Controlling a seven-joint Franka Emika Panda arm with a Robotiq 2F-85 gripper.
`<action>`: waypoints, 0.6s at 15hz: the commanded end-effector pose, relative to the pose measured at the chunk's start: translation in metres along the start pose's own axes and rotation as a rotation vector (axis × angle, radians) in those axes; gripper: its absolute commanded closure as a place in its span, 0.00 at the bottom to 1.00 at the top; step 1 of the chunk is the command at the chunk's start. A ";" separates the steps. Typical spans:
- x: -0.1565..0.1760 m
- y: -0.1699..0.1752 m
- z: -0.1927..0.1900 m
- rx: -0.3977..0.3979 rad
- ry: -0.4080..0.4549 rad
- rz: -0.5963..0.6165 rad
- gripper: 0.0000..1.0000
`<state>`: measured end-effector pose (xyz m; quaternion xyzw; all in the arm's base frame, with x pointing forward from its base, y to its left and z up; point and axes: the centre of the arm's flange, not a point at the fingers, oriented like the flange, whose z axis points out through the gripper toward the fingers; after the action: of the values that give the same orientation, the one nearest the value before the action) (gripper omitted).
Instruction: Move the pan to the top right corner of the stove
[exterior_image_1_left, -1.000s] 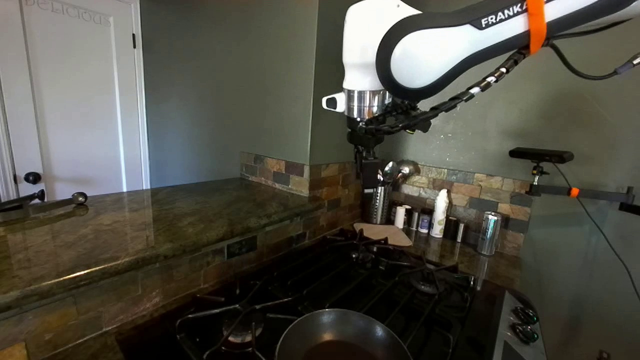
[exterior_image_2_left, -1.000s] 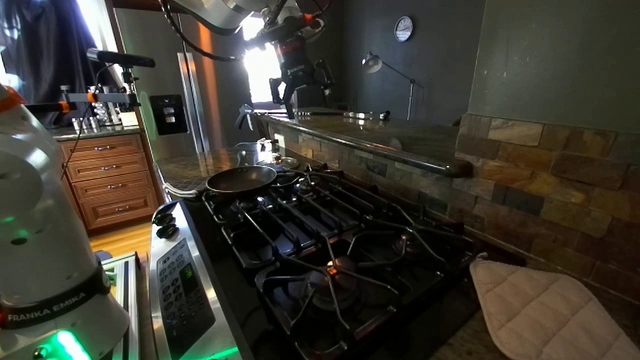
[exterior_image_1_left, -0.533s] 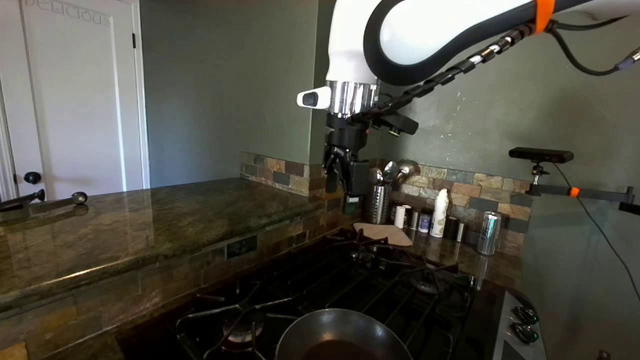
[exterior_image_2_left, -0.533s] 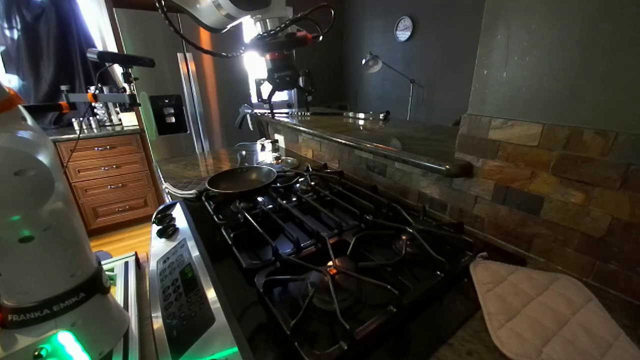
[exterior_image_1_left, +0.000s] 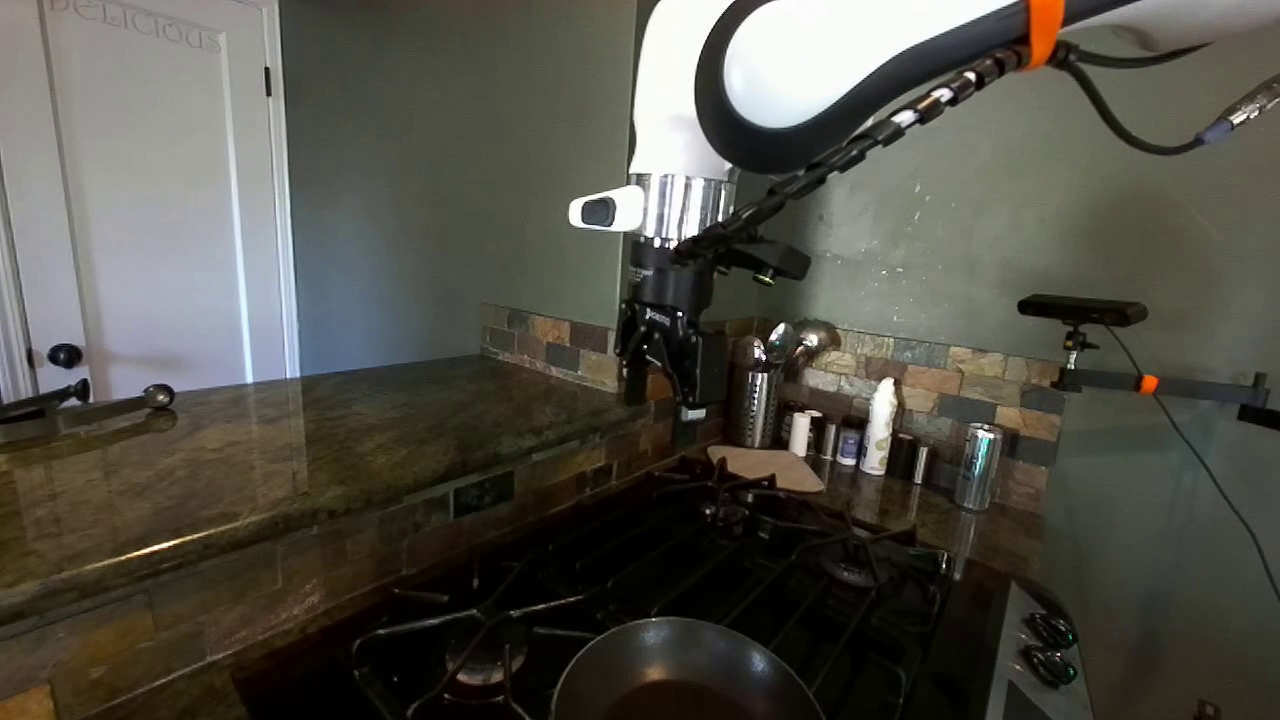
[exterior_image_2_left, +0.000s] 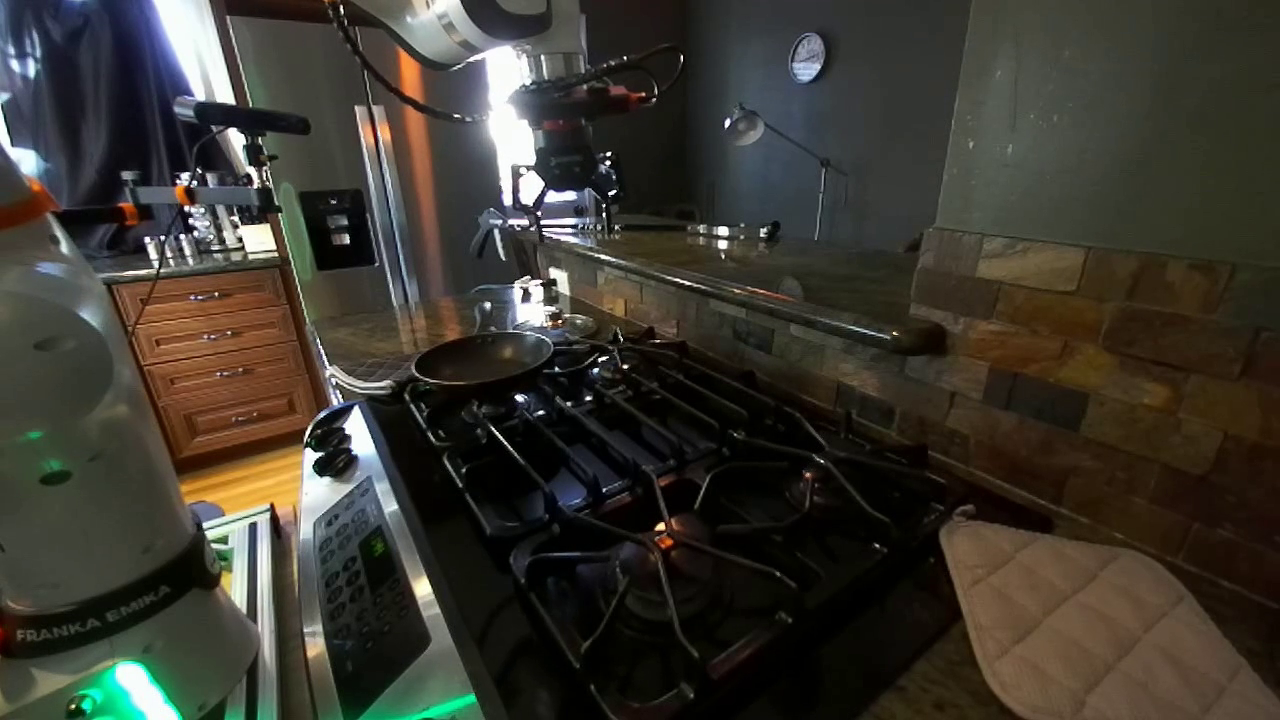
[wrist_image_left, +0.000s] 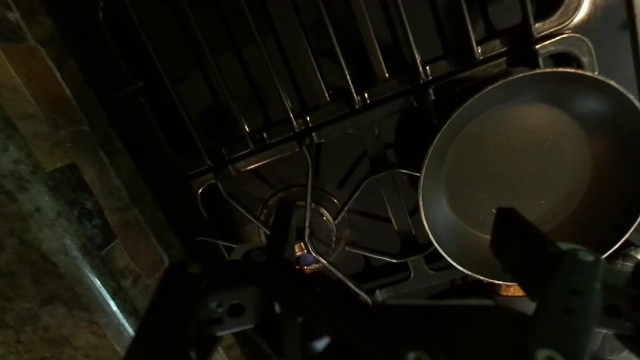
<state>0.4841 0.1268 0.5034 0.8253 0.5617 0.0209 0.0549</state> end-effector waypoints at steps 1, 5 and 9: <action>0.014 -0.001 -0.003 -0.005 -0.005 -0.047 0.00; 0.061 -0.022 -0.015 0.013 0.004 -0.185 0.00; 0.106 -0.049 -0.006 0.103 0.062 -0.215 0.00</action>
<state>0.4715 0.2138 0.5086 0.7660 0.6408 0.0229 0.0455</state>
